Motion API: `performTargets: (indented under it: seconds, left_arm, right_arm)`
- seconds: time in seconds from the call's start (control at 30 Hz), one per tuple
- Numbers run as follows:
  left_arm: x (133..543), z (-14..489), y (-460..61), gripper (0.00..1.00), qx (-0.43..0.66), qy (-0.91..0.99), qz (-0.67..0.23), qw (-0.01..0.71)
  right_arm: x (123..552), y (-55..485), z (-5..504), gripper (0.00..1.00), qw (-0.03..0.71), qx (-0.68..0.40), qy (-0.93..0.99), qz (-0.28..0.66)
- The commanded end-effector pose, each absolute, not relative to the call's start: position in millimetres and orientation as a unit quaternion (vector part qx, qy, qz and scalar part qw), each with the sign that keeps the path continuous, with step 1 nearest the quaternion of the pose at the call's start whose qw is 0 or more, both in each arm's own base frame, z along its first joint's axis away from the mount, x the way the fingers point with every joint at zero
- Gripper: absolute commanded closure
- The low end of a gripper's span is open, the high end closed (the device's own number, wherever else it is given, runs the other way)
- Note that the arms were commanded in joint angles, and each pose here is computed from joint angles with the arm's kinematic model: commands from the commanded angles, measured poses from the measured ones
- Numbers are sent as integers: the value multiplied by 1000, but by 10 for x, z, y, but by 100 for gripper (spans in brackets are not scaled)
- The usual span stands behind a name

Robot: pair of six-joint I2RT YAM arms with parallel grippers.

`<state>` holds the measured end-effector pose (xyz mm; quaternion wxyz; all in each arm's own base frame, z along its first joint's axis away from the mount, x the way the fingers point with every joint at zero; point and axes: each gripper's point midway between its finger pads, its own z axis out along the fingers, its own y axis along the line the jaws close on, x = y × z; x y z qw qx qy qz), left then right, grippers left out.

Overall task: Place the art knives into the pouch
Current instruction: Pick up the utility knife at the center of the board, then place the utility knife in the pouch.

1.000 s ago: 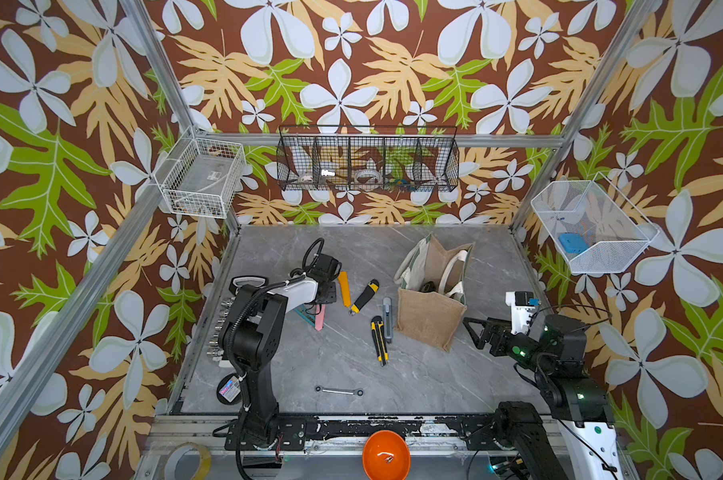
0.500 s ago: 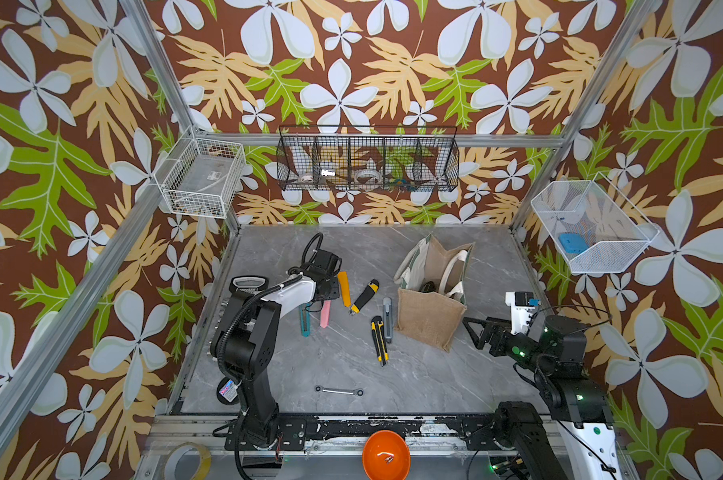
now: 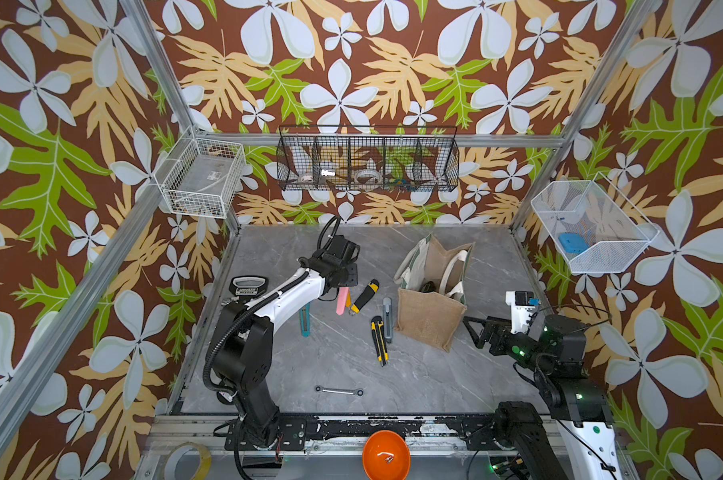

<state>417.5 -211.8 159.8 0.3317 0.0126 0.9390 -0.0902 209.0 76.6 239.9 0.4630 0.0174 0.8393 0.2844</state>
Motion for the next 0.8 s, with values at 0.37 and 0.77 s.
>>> performTargets:
  seconds: [0.37,0.77]
  left_arm:
    - [4023,2848,-3231,78,129,900,-128,395]
    - [4050,3334,-4053,80,178,856,-225,430]
  right_arm:
    - [2104,745,2400,7,481,17,831,279]
    - [2048,743,2423,6,489,18,826,280]
